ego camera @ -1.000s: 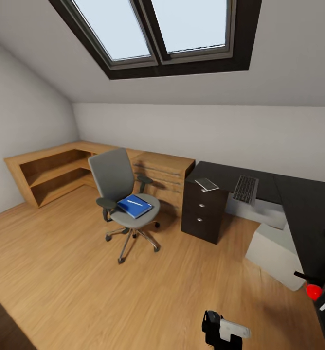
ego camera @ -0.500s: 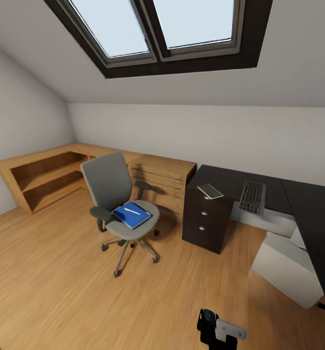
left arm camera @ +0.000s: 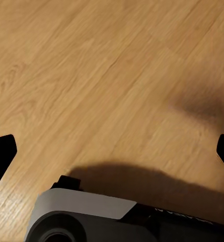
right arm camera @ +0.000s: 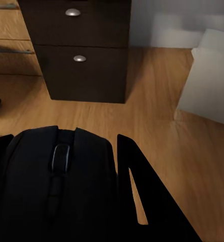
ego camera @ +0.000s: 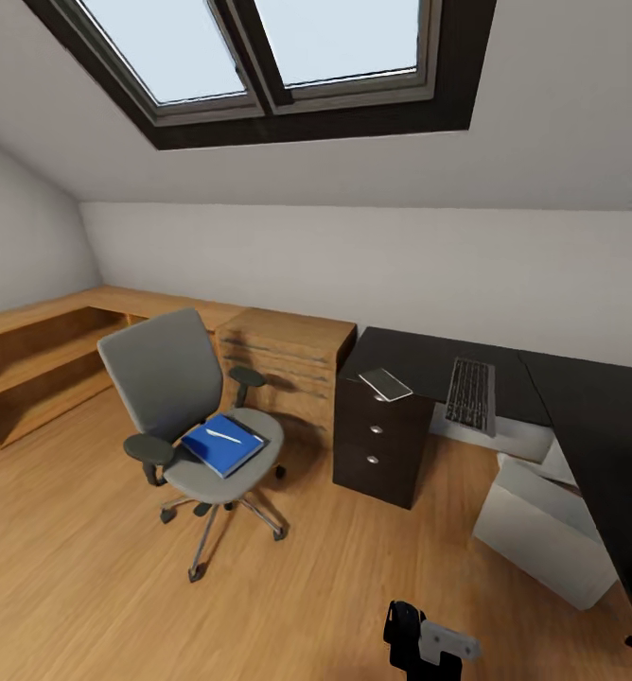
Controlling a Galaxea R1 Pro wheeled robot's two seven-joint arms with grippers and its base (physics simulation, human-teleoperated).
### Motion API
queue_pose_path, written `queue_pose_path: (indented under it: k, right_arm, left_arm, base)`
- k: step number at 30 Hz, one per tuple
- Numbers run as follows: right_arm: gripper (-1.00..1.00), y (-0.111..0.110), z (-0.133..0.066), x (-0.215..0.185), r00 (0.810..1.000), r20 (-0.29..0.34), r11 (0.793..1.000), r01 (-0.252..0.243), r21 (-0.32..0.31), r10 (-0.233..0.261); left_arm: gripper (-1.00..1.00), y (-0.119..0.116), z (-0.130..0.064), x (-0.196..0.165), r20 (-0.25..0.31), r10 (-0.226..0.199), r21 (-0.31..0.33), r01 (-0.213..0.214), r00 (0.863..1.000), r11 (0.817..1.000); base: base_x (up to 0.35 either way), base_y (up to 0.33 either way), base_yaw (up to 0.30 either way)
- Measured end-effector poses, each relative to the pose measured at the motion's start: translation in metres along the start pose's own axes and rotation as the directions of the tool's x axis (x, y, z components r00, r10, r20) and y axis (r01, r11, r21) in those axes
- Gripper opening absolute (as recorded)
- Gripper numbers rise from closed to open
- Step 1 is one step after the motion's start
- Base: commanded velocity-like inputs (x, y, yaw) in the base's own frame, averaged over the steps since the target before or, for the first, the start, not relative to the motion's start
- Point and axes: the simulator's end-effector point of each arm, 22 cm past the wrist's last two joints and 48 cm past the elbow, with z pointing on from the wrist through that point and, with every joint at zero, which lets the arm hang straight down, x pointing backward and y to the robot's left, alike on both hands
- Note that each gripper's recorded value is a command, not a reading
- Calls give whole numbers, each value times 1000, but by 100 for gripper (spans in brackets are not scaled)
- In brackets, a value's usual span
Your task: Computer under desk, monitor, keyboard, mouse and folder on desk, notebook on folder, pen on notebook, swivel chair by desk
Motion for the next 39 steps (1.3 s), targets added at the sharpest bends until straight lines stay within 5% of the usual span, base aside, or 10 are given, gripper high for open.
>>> queue_pose_path:
  k: [13, 39]
  right_arm:
    - [-100, -1, 0, -1, 1000, 3, 1000, -1, 1, 1]
    - [-100, -1, 0, -8, 999, 37, 1000, 4, -2, -4]
  left_arm:
    - [100, 0, 0, 1, -2, -1, 0, 1, 1000, 1000]
    - [100, 2, 1, -6, 19, -4, -2, 4, 1000, 1000]
  base:
    - [322, -17, -15]
    - [152, -15, -209]
